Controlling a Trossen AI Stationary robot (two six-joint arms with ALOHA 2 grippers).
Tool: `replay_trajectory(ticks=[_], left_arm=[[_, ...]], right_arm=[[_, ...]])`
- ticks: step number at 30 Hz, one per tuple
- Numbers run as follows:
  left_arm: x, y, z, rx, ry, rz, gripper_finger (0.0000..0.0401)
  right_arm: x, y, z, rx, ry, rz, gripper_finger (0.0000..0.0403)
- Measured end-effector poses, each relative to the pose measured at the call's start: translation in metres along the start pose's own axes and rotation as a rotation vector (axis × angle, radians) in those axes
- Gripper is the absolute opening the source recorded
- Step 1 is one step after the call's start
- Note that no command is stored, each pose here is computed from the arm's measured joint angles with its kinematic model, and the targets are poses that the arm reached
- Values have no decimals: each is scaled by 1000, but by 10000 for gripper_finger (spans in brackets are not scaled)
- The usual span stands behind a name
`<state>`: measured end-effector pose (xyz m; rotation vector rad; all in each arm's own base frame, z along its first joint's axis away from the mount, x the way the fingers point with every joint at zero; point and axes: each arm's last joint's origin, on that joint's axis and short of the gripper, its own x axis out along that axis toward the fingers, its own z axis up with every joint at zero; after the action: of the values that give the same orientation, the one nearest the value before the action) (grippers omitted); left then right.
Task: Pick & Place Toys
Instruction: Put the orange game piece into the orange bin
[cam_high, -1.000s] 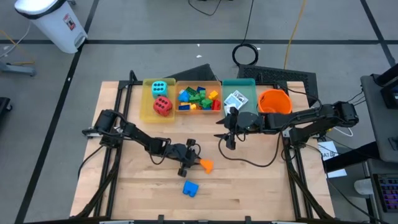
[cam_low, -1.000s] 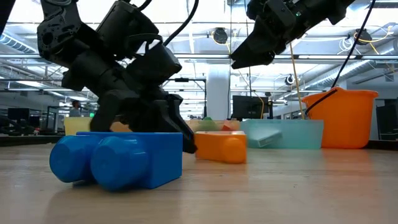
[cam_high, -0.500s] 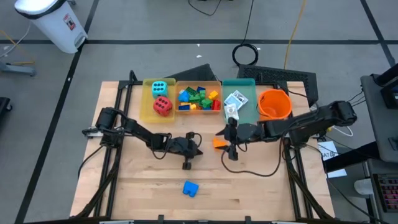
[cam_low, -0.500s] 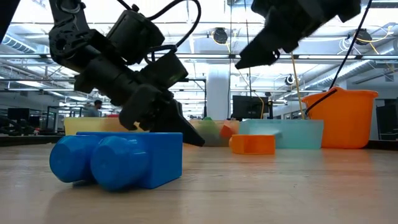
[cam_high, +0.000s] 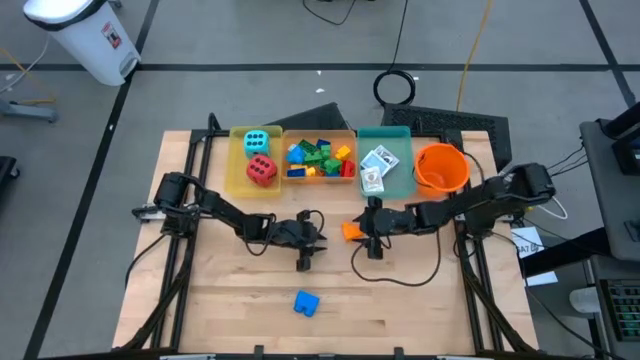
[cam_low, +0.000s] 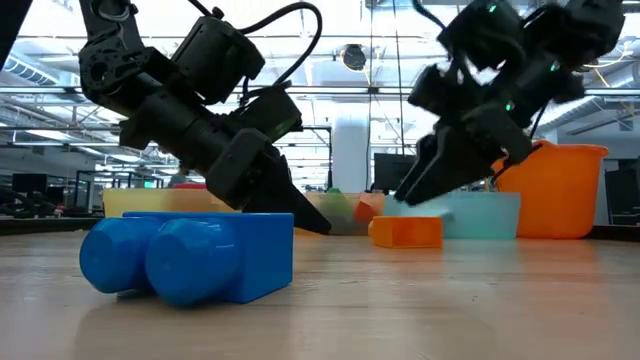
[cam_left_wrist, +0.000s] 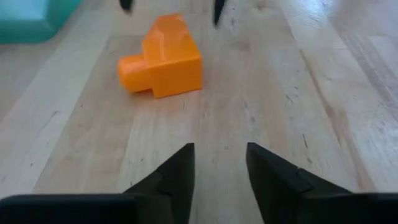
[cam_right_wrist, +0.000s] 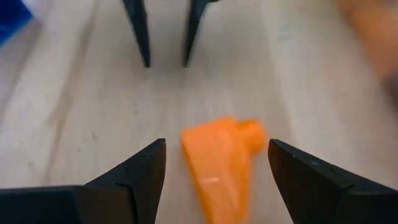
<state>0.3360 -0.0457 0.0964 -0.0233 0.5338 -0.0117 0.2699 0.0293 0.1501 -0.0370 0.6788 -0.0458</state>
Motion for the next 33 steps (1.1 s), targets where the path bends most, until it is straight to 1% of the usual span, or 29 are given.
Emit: replay_trajectory(ticks=[2, 4, 6, 8, 11, 19, 23, 27, 33], left_arm=[[0, 0, 0, 0, -2, 0, 165], [0, 0, 1, 0, -6, -1, 181], [0, 0, 1, -2, -7, -2, 194], [0, 0, 1, -15, -7, -2, 205], [0, 0, 1, -20, -8, -2, 215], [0, 0, 3, -21, -28, -4, 207], [0, 0, 3, -18, -28, -4, 203], [0, 0, 3, -18, -28, -4, 209], [0, 0, 3, 10, -28, -3, 208]], right_arm=[[10, 0, -5, 1, 17, 40, 251], [18, -1, -11, -19, 41, 27, 252], [24, -4, -13, -17, 53, 19, 252], [27, -7, -20, -14, 94, 15, 252], [31, -10, -21, 6, 90, 9, 252], [29, -12, -18, 12, 70, 3, 252], [28, -12, -12, 66, 15, 3, 255], [33, -11, -9, 57, -35, 7, 274], [52, -10, -17, 39, -62, 7, 313]])
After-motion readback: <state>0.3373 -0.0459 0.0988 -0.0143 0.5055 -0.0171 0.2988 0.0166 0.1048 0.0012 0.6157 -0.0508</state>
